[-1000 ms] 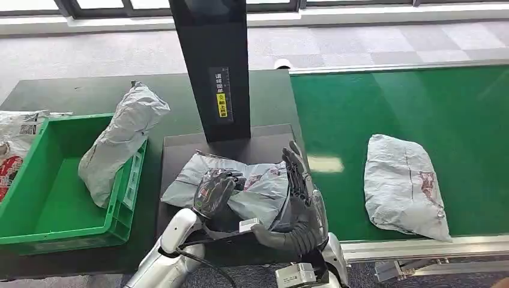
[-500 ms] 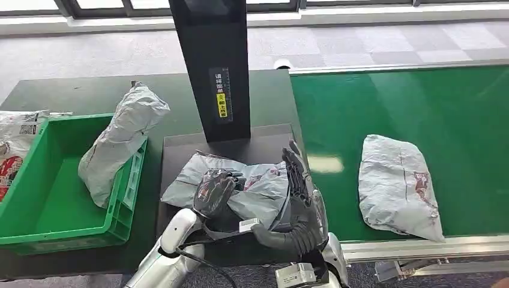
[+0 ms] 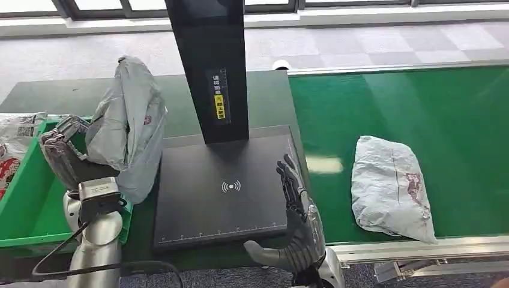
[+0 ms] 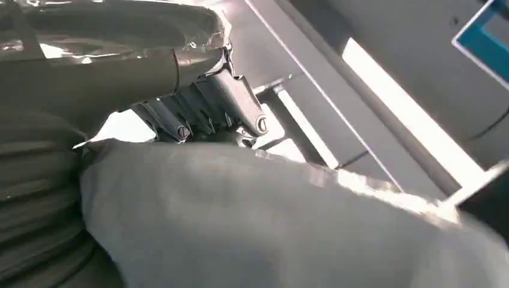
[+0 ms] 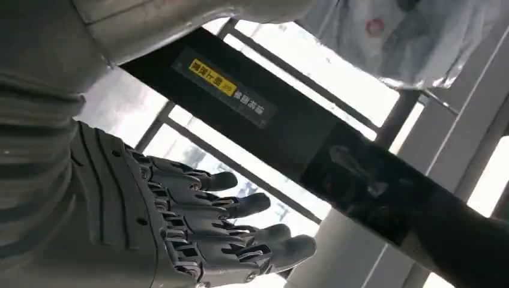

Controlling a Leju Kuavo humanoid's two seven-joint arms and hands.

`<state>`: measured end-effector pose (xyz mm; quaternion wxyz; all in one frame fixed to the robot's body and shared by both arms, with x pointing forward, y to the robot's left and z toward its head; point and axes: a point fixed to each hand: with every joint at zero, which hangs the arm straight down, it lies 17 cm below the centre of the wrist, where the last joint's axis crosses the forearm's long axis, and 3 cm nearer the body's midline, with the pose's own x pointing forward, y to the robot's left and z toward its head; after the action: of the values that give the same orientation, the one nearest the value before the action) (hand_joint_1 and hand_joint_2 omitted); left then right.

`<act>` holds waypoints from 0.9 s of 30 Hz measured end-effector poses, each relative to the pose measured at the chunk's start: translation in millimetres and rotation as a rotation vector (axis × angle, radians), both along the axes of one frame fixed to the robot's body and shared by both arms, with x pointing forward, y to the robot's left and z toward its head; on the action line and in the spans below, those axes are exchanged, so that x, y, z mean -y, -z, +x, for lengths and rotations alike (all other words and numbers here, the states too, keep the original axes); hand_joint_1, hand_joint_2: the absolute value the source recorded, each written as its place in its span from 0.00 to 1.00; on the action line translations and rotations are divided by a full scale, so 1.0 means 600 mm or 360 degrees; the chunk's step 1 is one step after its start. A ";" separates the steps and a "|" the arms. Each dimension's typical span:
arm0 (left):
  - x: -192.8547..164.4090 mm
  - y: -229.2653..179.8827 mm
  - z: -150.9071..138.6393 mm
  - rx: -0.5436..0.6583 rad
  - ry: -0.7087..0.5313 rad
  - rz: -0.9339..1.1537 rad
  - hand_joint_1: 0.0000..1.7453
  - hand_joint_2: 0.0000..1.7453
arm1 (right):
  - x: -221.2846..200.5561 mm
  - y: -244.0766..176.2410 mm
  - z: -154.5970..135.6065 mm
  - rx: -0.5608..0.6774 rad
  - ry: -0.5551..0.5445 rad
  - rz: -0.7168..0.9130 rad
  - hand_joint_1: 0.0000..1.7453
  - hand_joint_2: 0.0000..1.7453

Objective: Moved the parcel from conveyor to table for the left to box.

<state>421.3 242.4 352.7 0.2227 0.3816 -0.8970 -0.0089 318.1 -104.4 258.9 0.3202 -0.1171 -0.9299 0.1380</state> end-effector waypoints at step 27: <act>-0.120 -0.058 -0.033 0.0132 -0.0444 0.0131 1.00 1.00 | -0.008 -0.005 -0.007 -0.0003 -0.0010 0.0012 0.00 1.00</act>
<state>401.6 314.6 387.2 0.1686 0.5115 -0.8426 0.0011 314.1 -99.5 262.1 0.3211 -0.1128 -0.9305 0.1355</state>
